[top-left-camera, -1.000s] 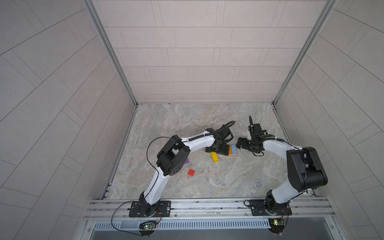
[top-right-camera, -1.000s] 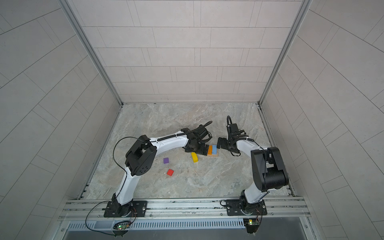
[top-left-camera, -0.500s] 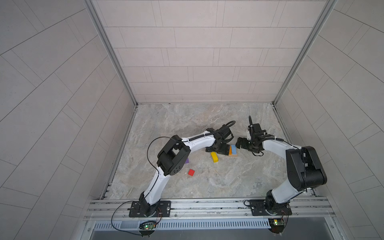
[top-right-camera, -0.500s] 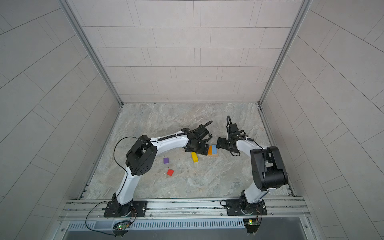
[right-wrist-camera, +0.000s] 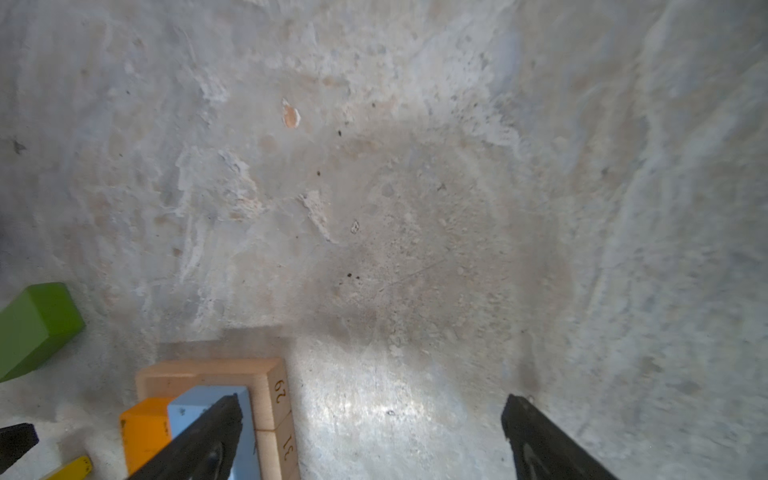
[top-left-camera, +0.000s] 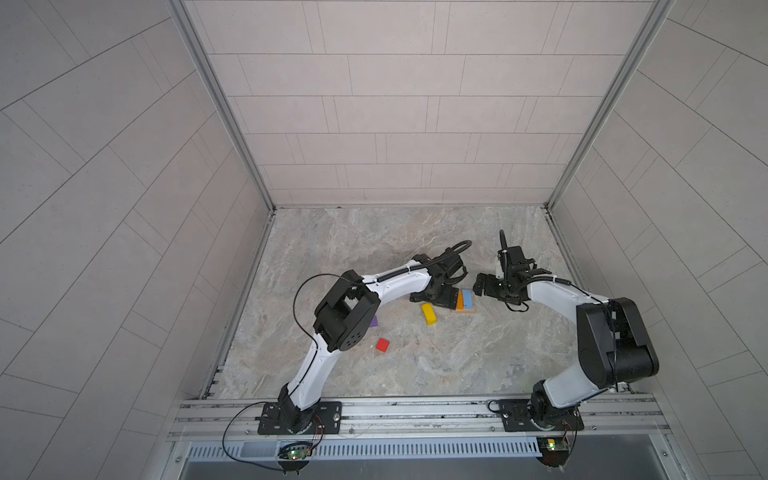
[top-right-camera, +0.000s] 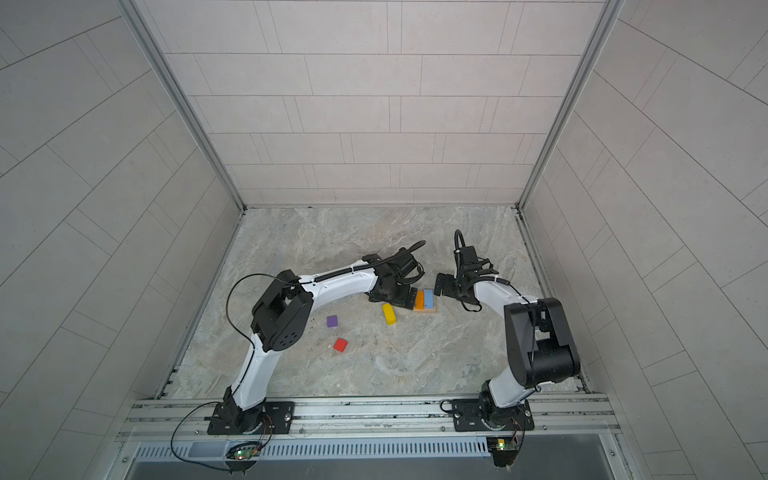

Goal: Build the wood block tower
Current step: 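Withdraw the left gripper while the right gripper moves over the yellow arch block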

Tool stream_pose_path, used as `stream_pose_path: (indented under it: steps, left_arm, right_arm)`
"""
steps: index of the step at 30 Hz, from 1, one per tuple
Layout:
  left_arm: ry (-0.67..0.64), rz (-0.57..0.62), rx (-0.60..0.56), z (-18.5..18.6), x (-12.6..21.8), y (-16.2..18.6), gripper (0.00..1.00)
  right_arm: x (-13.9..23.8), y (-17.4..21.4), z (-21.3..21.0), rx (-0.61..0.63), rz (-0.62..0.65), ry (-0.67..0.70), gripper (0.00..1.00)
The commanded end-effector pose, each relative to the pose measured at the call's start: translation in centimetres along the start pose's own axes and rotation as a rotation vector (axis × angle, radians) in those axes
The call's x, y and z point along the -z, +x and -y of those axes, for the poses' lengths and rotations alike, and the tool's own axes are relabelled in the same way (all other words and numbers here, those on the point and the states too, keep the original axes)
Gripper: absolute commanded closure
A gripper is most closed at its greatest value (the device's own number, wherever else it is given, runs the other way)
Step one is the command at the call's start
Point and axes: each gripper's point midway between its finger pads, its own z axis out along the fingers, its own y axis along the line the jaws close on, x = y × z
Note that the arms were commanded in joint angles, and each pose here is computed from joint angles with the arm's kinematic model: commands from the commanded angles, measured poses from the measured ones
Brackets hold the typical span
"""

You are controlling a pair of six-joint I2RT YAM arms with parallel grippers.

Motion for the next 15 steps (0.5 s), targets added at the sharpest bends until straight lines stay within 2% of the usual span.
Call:
stream_pose_path:
  steps: [1,8,15]
  left_arm:
    - [-0.015,0.068,-0.027,-0.3,4.2,-1.5,0.0]
    - [-0.005,0.121,-0.042,-1.4,8.3,-1.7,0.0]
    - [0.037,0.163,-0.053,-4.1,12.1,-0.9,0.0]
  right_arm:
    - [2.6,-1.1,-0.5,0.002,0.05,0.002,0.01]
    - [6.7,-0.9,-1.1,0.026,0.081,-0.028,0.01]
    - [9.9,1.1,-3.3,0.089,0.1,-0.089,0.02]
